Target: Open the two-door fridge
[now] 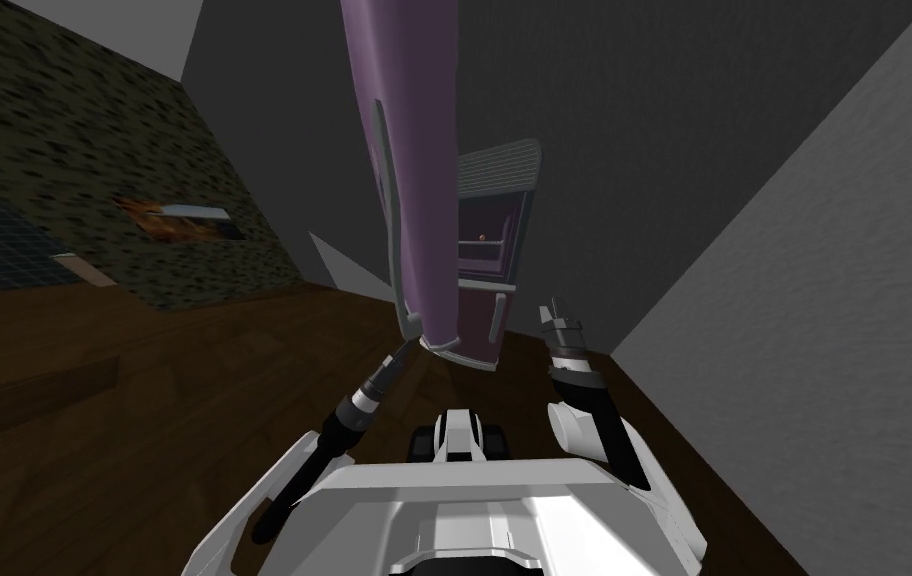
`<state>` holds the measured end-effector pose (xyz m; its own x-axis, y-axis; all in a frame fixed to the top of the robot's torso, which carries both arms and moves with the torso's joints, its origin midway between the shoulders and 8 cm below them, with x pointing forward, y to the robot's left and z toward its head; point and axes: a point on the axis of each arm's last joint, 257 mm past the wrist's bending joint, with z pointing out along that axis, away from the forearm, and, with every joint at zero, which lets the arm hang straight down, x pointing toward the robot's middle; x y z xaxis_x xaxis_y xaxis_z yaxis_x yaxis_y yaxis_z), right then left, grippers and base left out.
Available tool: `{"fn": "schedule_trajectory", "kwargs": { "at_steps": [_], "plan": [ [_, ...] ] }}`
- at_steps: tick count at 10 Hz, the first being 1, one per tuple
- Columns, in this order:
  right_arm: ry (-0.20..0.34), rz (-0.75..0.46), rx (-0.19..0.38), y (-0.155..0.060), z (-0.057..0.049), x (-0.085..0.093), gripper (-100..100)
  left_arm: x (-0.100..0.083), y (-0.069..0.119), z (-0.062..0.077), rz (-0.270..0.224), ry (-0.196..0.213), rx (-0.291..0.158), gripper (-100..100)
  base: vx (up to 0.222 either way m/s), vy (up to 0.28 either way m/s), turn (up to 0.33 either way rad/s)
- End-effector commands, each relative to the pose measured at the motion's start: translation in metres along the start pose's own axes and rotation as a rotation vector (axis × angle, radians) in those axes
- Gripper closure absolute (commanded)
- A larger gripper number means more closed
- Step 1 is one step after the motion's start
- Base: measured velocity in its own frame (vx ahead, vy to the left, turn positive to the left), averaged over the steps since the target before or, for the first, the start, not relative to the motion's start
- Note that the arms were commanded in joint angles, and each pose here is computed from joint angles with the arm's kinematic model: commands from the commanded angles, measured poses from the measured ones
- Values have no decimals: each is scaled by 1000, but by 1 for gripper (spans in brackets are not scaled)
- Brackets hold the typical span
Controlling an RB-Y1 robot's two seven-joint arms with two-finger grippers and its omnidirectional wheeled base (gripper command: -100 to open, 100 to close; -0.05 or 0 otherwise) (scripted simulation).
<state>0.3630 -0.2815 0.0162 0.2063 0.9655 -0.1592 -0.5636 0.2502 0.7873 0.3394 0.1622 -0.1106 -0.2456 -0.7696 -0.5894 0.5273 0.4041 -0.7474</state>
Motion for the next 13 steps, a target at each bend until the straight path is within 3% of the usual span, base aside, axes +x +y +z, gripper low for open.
{"fn": "schedule_trajectory", "kwargs": {
  "at_steps": [1,2,3,5,13],
  "plan": [
    [0,0,0,0,0,0,0,-2,-23,1,-3,14,68,100,-56,278,-125],
    [0,0,0,0,0,0,0,-2,-23,1,-3,14,68,100,-76,264,-58],
    [0,0,0,0,0,0,0,8,-12,-6,-16,33,34,100,-47,120,-4],
    [0,0,0,0,0,0,0,17,-25,-10,-30,69,73,100,6,231,-95],
    [0,0,0,0,0,0,0,34,-51,-20,-60,139,145,100,2,266,-73]
  ]
}}
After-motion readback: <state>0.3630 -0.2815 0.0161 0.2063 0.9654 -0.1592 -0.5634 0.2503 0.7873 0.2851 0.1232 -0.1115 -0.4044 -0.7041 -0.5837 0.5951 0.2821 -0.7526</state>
